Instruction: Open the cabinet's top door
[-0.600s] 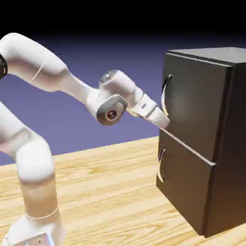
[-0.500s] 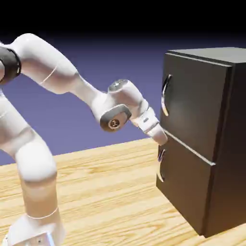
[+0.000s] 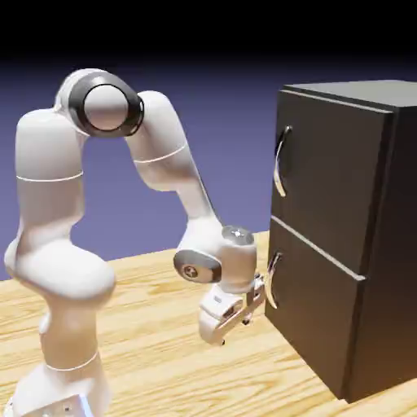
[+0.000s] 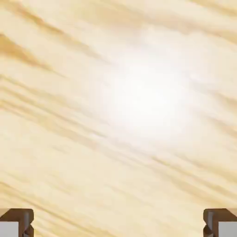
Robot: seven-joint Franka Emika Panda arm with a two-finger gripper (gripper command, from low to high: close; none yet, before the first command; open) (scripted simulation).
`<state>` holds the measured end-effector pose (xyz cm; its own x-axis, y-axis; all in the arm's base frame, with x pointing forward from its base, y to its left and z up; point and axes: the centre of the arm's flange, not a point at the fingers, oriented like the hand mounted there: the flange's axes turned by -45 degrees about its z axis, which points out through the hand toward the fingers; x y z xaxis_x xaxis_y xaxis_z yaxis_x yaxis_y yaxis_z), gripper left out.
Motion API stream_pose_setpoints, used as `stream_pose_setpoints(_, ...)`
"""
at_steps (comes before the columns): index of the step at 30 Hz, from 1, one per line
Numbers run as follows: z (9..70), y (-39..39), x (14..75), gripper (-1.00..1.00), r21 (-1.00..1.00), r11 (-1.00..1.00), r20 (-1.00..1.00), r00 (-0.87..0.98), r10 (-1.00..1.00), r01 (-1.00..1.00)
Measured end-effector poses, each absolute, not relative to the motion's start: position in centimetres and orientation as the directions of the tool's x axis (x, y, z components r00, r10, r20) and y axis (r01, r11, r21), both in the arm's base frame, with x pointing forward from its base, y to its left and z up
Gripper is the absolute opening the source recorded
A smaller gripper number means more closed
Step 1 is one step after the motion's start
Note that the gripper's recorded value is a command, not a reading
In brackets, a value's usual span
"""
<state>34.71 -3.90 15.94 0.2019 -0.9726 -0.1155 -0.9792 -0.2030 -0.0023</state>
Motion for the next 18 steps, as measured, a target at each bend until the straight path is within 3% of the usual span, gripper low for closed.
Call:
stream_pose_setpoints(8, 12.3, -8.4, 30.6, 0.00, 0.115, 0.340, 0.063, -0.335, -0.940, -0.933)
stream_pose_setpoints(13, 13.0, -11.5, 29.5, 0.00, -0.003, 0.621, 0.175, -0.612, -0.771, -0.784)
stream_pose_setpoints(18, 15.9, -13.7, 29.9, 0.00, -0.221, 0.790, 0.161, -0.820, -0.549, -0.572)
